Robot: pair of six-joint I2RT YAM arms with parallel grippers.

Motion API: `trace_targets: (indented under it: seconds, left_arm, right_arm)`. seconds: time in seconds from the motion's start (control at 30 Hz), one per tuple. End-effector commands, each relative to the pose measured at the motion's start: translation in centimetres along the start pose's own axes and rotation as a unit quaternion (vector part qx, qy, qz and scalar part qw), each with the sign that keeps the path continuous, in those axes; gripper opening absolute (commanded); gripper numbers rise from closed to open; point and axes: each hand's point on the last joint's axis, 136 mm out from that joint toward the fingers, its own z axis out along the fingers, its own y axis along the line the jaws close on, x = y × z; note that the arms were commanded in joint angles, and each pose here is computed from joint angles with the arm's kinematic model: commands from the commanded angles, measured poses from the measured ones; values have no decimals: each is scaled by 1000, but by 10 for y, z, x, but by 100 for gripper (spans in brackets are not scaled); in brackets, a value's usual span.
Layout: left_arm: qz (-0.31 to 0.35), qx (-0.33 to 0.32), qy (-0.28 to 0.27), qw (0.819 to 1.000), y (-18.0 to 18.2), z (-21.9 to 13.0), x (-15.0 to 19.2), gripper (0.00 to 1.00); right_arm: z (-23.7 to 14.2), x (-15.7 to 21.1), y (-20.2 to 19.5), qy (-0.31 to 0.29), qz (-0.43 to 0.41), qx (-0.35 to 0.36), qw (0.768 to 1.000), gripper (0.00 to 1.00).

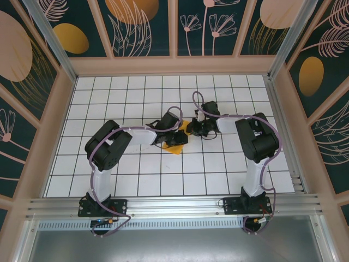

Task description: Fold a paper plane with a square sheet of paper (pick it up from the middle)

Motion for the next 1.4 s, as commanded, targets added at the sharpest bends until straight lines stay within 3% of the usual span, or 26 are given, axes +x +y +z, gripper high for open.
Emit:
trace_targets:
  seconds: [0.0, 1.1, 1.23, 1.37]
  left_arm:
    - [-4, -6, 54, 999, 12, -5, 33, 13]
    - [-8, -36, 105, 994, 41, -33, 106, 11]
    - [-2, -34, 95, 995, 34, -35, 99, 10]
    - [11, -12, 50, 999, 7, -43, 70, 10]
  right_arm:
    - [13, 19, -35, 32, 40, 53, 997, 8]
    - [12, 19, -43, 32, 46, 65, 996, 8]
    - [10, 18, -41, 29, 44, 64, 997, 8]
    - [4, 10, -28, 18, 34, 50, 998, 8]
